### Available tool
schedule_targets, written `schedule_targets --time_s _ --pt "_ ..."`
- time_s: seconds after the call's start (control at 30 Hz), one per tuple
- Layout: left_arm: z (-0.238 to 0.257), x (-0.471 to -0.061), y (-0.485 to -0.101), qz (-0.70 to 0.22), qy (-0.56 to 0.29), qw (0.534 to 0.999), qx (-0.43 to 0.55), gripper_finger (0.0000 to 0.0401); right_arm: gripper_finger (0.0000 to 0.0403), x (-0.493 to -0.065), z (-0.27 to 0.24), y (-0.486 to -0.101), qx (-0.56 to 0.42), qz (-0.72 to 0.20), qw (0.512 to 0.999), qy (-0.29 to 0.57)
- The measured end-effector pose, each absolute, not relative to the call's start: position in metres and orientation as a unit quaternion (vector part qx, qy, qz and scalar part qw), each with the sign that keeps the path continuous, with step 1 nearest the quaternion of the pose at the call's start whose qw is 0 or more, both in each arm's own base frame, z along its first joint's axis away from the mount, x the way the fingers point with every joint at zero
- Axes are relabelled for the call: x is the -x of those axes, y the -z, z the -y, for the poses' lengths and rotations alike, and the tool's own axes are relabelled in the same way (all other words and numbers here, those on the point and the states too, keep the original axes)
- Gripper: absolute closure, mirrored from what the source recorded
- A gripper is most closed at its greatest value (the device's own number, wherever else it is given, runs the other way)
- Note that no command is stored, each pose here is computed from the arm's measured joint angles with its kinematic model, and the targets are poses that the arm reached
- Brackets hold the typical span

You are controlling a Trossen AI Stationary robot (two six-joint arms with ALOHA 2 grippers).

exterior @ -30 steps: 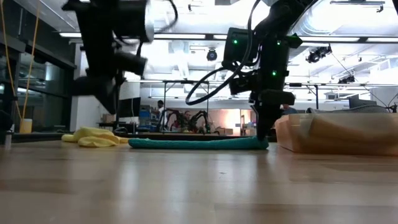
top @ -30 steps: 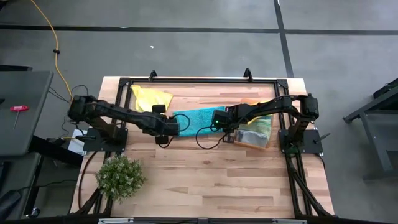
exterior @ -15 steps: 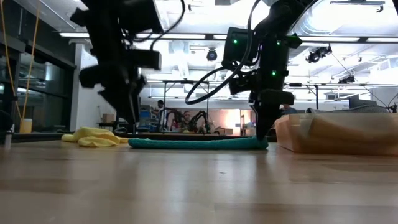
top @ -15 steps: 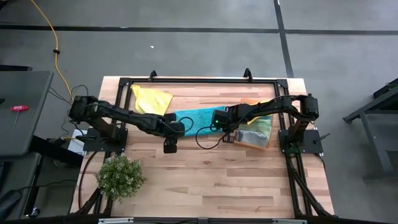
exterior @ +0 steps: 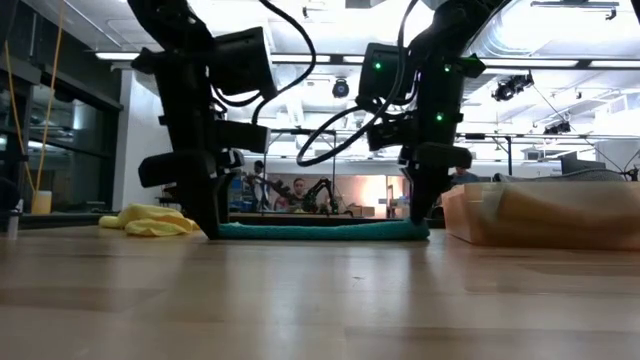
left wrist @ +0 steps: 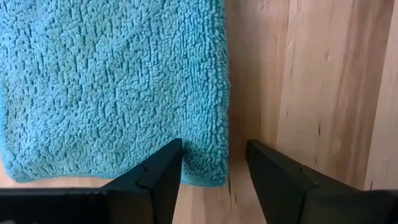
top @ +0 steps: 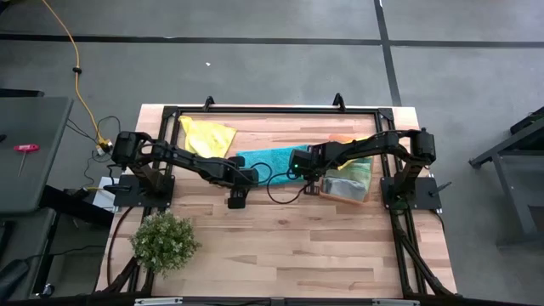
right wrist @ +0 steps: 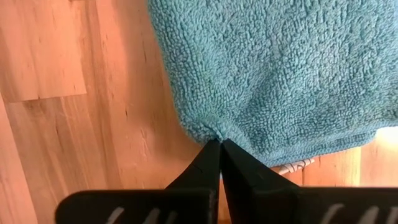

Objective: Fold microfiber towels
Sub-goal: Fold the blue microfiber cloth

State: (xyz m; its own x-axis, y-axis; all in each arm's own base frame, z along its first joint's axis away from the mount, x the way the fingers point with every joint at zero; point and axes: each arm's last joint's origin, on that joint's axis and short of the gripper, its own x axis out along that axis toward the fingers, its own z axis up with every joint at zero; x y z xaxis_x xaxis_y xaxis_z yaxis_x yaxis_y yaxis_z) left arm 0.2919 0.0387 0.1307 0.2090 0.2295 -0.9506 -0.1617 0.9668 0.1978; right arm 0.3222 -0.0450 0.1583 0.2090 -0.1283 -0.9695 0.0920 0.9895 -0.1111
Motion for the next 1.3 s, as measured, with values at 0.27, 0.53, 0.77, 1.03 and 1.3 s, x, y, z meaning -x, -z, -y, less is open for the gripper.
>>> schedule_targets --time_s 0.27,0.53,0.77,1.03,1.3 --pt "-0.037 -0.290 -0.130 -0.626 -0.126 0.769 -0.025 0.0262 0.0403 -0.322 0.044 -0.158 0.022 -0.628 0.777 0.034" --pt "-0.033 -0.289 -0.129 -0.632 -0.125 0.764 -0.027 0.0326 0.0403 -0.317 0.038 -0.157 0.005 -0.648 0.762 0.010" --pt "-0.023 -0.289 -0.128 -0.634 -0.122 0.762 -0.042 0.0386 0.0403 -0.317 0.033 -0.157 0.010 -0.649 0.761 0.004" --pt "-0.011 -0.287 -0.129 -0.636 -0.126 0.759 -0.048 0.0399 0.0403 -0.318 0.028 -0.157 0.014 -0.647 0.763 -0.001" --pt "0.000 -0.276 -0.150 -0.632 -0.111 0.767 0.001 0.0400 0.0403 -0.320 0.023 -0.160 -0.036 -0.641 0.766 -0.040"
